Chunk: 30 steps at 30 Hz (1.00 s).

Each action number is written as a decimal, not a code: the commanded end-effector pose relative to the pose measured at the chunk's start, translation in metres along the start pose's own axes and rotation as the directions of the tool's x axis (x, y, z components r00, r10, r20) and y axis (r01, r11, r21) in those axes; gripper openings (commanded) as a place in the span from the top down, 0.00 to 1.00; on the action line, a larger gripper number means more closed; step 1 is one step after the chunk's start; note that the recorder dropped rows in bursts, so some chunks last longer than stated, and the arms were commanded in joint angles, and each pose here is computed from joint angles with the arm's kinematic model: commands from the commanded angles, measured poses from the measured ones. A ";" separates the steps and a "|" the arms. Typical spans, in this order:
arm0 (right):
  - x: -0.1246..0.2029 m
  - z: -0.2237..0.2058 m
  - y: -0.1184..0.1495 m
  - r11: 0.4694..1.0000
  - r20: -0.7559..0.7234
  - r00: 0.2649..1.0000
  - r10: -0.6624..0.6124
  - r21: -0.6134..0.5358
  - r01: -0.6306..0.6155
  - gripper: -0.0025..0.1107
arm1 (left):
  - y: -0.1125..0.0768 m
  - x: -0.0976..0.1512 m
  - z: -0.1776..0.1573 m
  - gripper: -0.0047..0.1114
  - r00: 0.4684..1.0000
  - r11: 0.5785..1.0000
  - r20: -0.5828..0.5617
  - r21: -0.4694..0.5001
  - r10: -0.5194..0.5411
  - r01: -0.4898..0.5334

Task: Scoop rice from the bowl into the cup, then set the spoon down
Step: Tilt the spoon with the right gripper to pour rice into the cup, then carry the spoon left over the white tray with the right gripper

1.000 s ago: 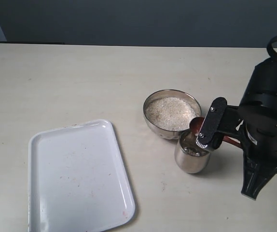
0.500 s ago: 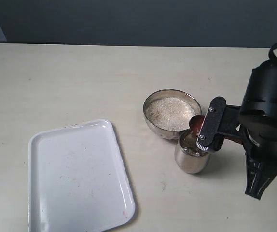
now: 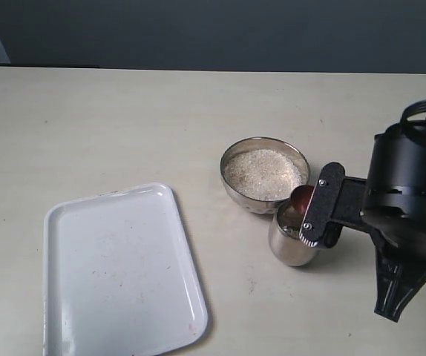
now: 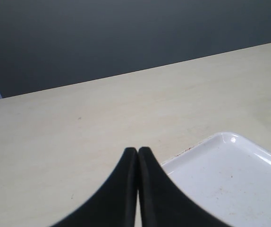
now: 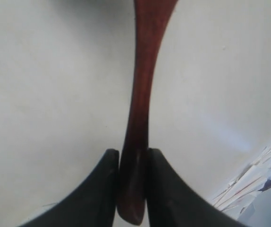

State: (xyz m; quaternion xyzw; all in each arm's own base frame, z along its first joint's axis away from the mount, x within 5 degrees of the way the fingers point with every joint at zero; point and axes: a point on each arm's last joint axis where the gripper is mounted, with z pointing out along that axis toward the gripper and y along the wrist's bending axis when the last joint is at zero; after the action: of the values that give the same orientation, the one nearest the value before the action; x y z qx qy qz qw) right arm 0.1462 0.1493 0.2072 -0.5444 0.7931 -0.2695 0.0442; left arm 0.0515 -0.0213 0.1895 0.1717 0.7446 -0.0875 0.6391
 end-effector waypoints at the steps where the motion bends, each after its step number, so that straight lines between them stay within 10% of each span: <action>1: 0.002 -0.001 -0.001 1.000 0.008 1.000 0.004 0.023 -0.004 0.98 | 0.000 -0.002 -0.001 0.96 1.000 1.000 0.021 0.000 -0.002 0.002; 17: -0.023 -0.066 -0.004 0.943 0.209 0.972 0.112 -0.331 -0.038 0.98 | 0.000 -0.002 -0.001 0.96 1.000 1.000 0.021 0.000 -0.002 0.002; 30: -0.114 -0.086 0.031 0.906 0.370 0.925 0.083 -0.416 0.085 0.98 | 0.000 -0.002 -0.001 0.96 1.000 1.000 0.021 0.000 -0.002 0.002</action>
State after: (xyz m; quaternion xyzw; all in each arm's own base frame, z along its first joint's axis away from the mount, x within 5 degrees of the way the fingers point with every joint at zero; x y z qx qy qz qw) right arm 0.1328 0.2691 0.2390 -0.5795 0.8130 -0.0192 0.0536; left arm 0.0515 -0.0213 0.1895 0.1717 0.7446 -0.0875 0.6391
